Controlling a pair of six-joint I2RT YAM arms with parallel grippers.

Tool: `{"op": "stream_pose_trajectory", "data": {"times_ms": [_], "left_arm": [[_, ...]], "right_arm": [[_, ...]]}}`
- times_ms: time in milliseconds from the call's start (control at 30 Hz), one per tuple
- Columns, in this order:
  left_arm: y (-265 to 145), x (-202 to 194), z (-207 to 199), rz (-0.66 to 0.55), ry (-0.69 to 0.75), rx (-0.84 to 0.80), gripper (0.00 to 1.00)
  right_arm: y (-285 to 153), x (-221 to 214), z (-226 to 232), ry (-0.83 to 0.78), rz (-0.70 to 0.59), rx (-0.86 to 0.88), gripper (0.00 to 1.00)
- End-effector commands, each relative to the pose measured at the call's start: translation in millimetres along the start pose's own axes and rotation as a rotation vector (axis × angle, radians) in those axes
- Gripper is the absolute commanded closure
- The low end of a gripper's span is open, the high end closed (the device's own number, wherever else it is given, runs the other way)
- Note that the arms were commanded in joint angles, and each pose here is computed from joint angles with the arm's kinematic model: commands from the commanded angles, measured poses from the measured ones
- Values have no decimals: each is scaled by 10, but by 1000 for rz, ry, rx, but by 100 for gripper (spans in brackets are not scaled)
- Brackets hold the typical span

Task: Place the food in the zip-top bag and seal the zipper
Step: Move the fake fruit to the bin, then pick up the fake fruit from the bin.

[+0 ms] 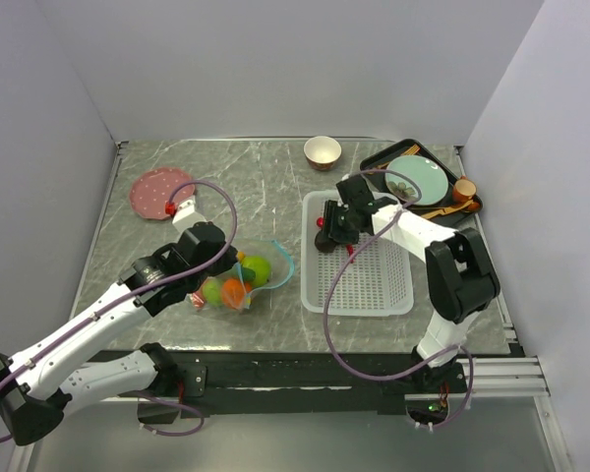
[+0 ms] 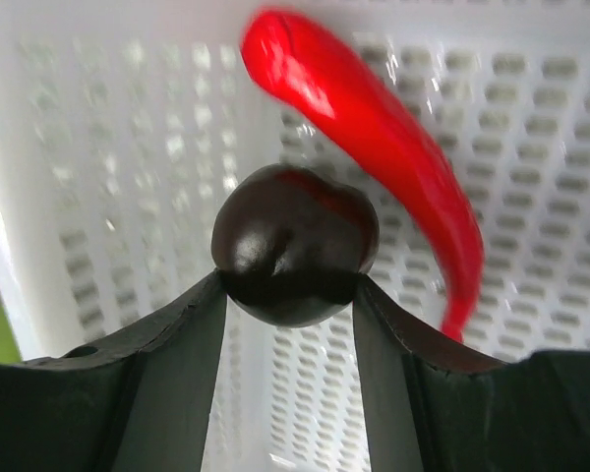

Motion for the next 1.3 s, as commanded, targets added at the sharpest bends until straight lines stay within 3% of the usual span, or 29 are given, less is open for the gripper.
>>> {"op": "stream_pose_trajectory", "data": {"times_ms": [0, 67, 167, 267, 300, 533, 933, 1267], "left_arm": [[-24, 44, -13, -30, -12, -17, 96], [-26, 54, -19, -33, -10, -14, 96], [-13, 47, -20, -31, -3, -13, 96], [7, 29, -37, -21, -5, -21, 96], [10, 25, -45, -17, -4, -23, 96], [27, 7, -38, -8, -1, -10, 96], [30, -8, -12, -5, -3, -4, 95], [15, 1, -3, -11, -4, -9, 95]], "right_arm": [[-263, -112, -73, -32, -12, -28, 64], [-339, -184, -111, -39, -15, -46, 62], [-375, -305, -162, -49, 16, -57, 48], [-368, -390, -197, -50, 41, -57, 34], [-398, -378, -182, -45, 18, -45, 23], [-478, -330, -187, -31, -30, -69, 14], [-346, -208, -128, -42, -14, -53, 14], [-276, -228, -117, -26, 7, -34, 35]]}}
Point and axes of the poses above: each gripper's point midway between its finger pads, its own y axis out along the fingers, its own z axis along the line the jaws close on, x = y × z, the point moved 8 cm from there along -y, back along the fingers, and after that the axes turned 7 degrees about -y, right-handed, at the moved point
